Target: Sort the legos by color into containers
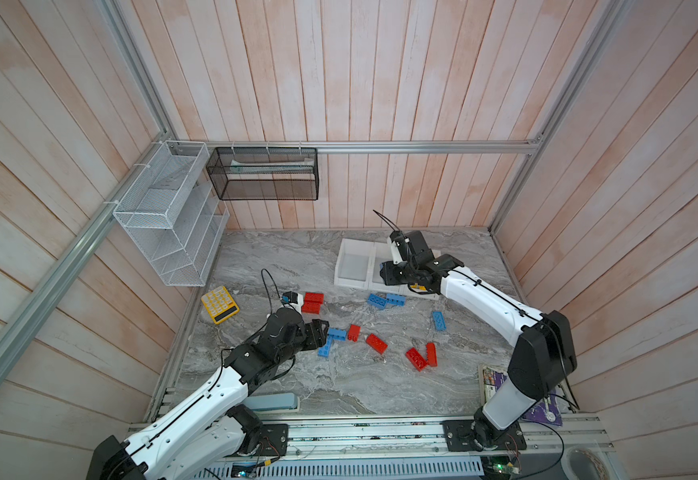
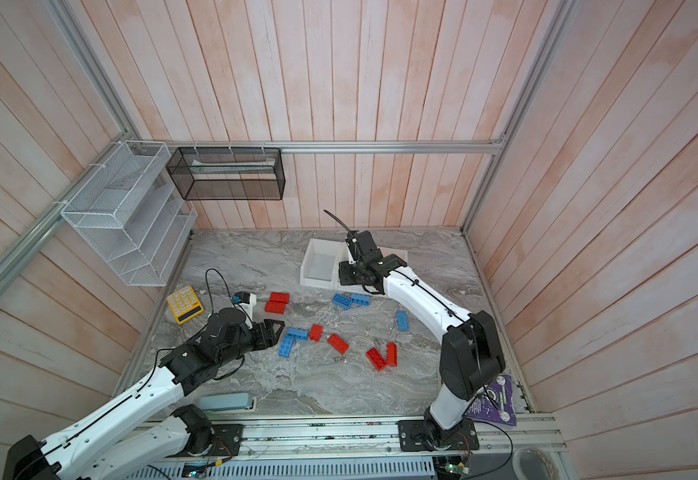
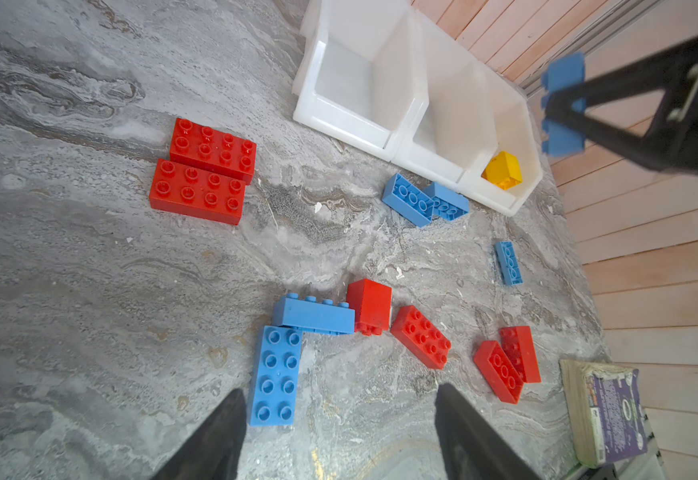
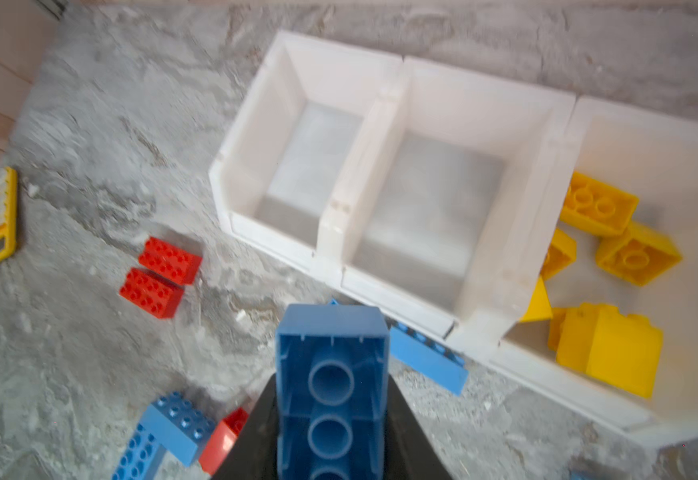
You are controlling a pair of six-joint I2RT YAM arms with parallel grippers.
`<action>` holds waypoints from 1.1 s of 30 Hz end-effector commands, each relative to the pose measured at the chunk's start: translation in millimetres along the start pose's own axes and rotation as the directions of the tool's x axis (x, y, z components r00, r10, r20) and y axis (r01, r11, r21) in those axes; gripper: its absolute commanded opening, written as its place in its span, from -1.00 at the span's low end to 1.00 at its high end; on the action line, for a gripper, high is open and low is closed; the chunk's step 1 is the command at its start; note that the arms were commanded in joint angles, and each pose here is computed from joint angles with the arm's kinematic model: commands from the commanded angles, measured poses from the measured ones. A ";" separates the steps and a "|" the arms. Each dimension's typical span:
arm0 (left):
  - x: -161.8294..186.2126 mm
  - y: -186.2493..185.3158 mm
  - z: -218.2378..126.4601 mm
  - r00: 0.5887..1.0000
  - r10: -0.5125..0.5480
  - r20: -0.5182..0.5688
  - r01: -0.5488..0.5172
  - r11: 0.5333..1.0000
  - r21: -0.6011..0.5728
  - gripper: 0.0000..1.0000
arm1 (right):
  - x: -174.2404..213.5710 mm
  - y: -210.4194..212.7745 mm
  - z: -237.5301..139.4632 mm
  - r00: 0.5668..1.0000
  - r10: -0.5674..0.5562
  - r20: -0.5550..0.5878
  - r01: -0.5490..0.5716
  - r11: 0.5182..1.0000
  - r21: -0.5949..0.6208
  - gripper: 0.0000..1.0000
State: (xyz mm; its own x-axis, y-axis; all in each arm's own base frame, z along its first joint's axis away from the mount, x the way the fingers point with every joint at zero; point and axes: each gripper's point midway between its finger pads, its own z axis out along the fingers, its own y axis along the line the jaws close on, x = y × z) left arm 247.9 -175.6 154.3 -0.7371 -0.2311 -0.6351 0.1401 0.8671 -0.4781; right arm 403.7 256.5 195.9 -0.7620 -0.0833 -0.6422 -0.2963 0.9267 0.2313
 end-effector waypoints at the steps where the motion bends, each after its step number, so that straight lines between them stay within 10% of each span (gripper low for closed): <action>1: -15.8 -2.3 6.7 0.999 0.030 0.037 -0.029 0.999 -0.023 0.47 | 8.0 -13.4 30.0 0.996 -0.001 -0.090 0.003 1.000 0.026 -0.51; 13: -23.6 -15.0 38.5 0.997 0.079 -0.004 -0.079 0.997 -0.021 0.47 | -7.3 -45.6 90.7 0.991 0.041 -0.127 -0.036 0.998 0.047 -0.22; 19: -24.9 -16.1 34.9 0.997 0.077 -0.005 -0.077 0.997 -0.020 0.47 | -14.0 -45.4 77.1 0.995 0.032 -0.097 -0.027 0.999 0.047 0.30; 33: -10.3 12.3 -16.2 0.998 -0.030 0.056 0.034 0.998 -0.058 0.47 | 62.4 54.0 12.8 0.968 -0.231 -0.094 0.216 0.965 -0.148 0.34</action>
State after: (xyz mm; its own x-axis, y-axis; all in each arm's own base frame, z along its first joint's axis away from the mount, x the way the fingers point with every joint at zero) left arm 260.7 -175.3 188.6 -0.6715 -0.2602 -0.6938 0.1629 0.8616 -0.4808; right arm 373.8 293.8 172.1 -0.7385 -0.2566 -0.6235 -0.4675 0.8613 0.1993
